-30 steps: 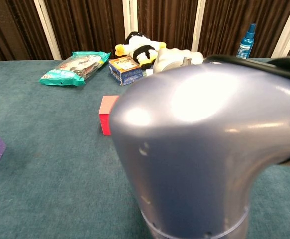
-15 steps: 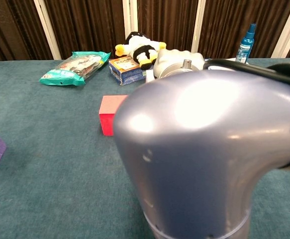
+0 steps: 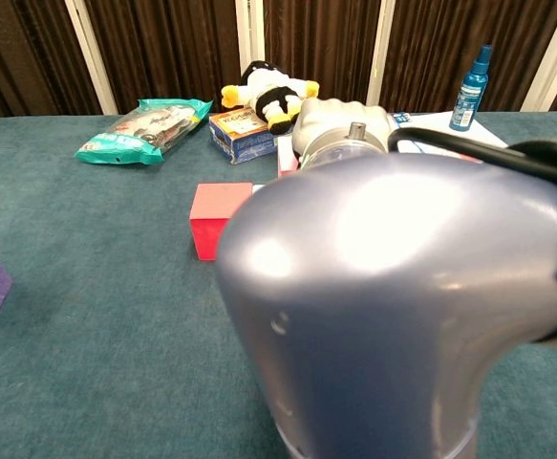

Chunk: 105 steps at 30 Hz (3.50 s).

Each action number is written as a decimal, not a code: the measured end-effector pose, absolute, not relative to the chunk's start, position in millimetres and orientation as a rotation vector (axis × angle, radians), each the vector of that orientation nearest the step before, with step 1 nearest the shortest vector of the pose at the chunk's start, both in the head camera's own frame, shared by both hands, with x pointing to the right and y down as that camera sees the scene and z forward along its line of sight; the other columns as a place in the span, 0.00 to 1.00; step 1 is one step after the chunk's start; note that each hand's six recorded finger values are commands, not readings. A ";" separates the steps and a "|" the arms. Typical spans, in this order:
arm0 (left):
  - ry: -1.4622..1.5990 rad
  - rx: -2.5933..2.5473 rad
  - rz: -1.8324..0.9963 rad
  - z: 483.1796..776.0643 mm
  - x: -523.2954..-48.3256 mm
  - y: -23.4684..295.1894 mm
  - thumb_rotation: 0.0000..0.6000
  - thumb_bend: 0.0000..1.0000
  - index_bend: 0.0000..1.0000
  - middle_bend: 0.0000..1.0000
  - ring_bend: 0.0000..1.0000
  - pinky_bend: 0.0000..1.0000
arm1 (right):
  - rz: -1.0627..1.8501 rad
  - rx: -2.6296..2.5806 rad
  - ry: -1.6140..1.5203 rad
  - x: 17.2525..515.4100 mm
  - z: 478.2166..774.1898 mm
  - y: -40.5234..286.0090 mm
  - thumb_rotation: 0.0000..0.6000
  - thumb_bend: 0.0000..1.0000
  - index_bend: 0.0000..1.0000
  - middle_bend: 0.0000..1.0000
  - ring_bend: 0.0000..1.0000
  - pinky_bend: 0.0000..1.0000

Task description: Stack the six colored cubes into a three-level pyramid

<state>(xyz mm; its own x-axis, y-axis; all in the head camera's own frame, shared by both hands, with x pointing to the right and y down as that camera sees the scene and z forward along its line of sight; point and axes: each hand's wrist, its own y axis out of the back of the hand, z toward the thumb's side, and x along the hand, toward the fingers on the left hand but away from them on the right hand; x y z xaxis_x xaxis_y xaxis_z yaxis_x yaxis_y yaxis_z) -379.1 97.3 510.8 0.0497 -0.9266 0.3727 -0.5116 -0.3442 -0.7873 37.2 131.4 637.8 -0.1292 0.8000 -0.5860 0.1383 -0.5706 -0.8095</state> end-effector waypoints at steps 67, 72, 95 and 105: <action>1.451 -1.882 -1.224 506.9 -380.5 96.3 1.00 0.05 0.00 0.05 0.00 0.00 | 1.627 -1.730 -1.087 34.0 627.8 138.9 1.00 0.47 0.00 0.04 0.00 0.00; 1.449 -1.880 -1.226 507.2 -380.8 96.4 1.00 0.05 0.00 0.05 0.00 0.00 | 1.607 -1.732 -1.094 34.7 623.1 138.1 1.00 0.47 0.00 0.04 0.00 0.00; 1.438 -1.844 -1.236 507.3 -381.4 96.5 1.00 0.05 0.00 0.05 0.00 0.00 | 1.657 -1.676 -1.140 109.7 615.4 127.8 1.00 0.47 0.00 0.04 0.00 0.00; 1.430 -1.839 -1.246 508.3 -379.8 97.8 1.00 0.05 0.00 0.05 0.00 0.00 | 1.667 -1.732 -1.145 144.6 617.7 136.5 1.00 0.47 0.00 0.04 0.00 0.00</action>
<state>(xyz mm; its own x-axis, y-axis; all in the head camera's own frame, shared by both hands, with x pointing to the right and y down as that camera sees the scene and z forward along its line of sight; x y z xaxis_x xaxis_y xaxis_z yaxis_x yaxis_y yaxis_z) -379.8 97.8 508.3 0.0322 -0.9336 0.3568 -0.4818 -0.3273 -0.8129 144.6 136.5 617.7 -0.0884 0.8164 -0.5706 0.2395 -0.5386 -0.8078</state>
